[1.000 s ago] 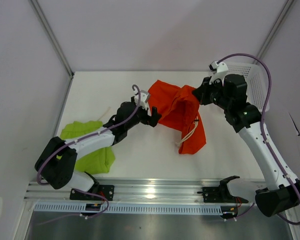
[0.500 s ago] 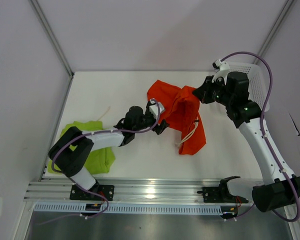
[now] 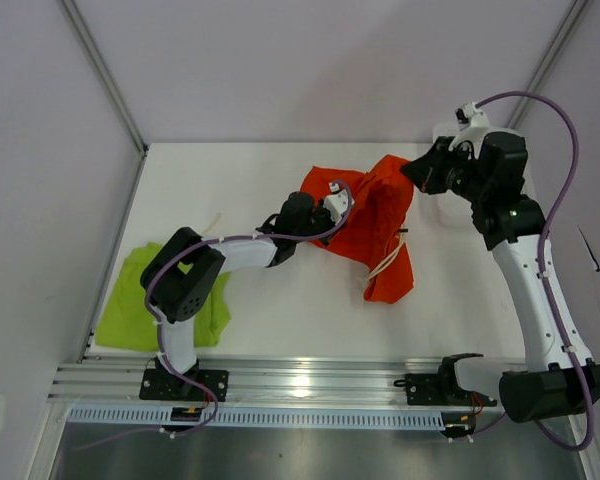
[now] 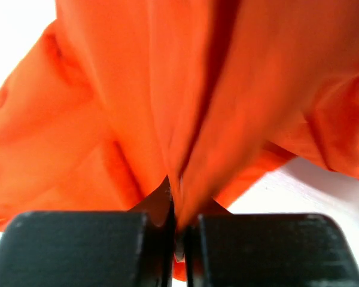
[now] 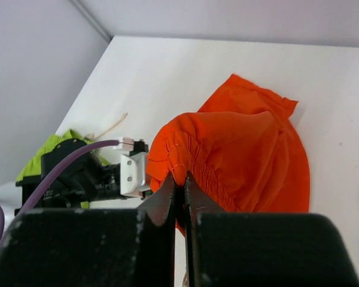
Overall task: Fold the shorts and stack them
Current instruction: Flatten the shorts out
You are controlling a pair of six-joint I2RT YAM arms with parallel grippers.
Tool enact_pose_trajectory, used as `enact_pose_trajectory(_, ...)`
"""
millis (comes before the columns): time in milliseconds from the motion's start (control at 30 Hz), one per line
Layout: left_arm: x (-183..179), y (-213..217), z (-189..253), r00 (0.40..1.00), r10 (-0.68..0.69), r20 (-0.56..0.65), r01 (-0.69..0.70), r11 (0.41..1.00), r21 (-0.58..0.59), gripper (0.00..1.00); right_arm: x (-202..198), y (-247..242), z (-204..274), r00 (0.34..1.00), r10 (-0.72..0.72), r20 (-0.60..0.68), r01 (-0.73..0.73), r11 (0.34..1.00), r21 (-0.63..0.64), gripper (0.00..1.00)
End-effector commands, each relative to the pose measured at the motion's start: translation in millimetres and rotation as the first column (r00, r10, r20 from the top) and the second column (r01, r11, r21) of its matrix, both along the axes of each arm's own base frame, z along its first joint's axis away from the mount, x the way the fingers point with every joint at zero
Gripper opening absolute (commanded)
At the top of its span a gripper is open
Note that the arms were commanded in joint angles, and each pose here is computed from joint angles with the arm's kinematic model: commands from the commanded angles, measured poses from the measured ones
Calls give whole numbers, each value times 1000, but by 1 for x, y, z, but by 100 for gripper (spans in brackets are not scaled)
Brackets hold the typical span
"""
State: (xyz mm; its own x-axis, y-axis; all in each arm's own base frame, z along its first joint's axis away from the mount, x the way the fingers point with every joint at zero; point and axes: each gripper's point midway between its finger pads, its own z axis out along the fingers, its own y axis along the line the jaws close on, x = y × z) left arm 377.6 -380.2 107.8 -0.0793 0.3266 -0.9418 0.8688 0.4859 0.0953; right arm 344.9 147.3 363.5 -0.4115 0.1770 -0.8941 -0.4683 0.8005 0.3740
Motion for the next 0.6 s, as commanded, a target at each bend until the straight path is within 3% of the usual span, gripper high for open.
enact_pose_trajectory(0,23,1,32,995,47,90,-46,999,-16,1,-11,-21,56,991,-73,108,65,995,76,0)
enact_pose_trajectory(133,39,18,45,983,126,132,-125,992,-15,0,-11,-52,66,978,-176,111,158,975,158,0)
enact_pose_trajectory(333,61,31,40,963,230,139,-239,970,51,0,-19,-69,93,966,-201,165,159,958,237,0)
enact_pose_trajectory(467,83,58,59,911,394,119,-398,917,15,0,-18,-76,110,960,-218,174,166,948,270,0)
enact_pose_trajectory(567,88,90,97,840,518,163,-518,854,-44,0,-15,-84,115,955,-241,171,185,939,291,0)
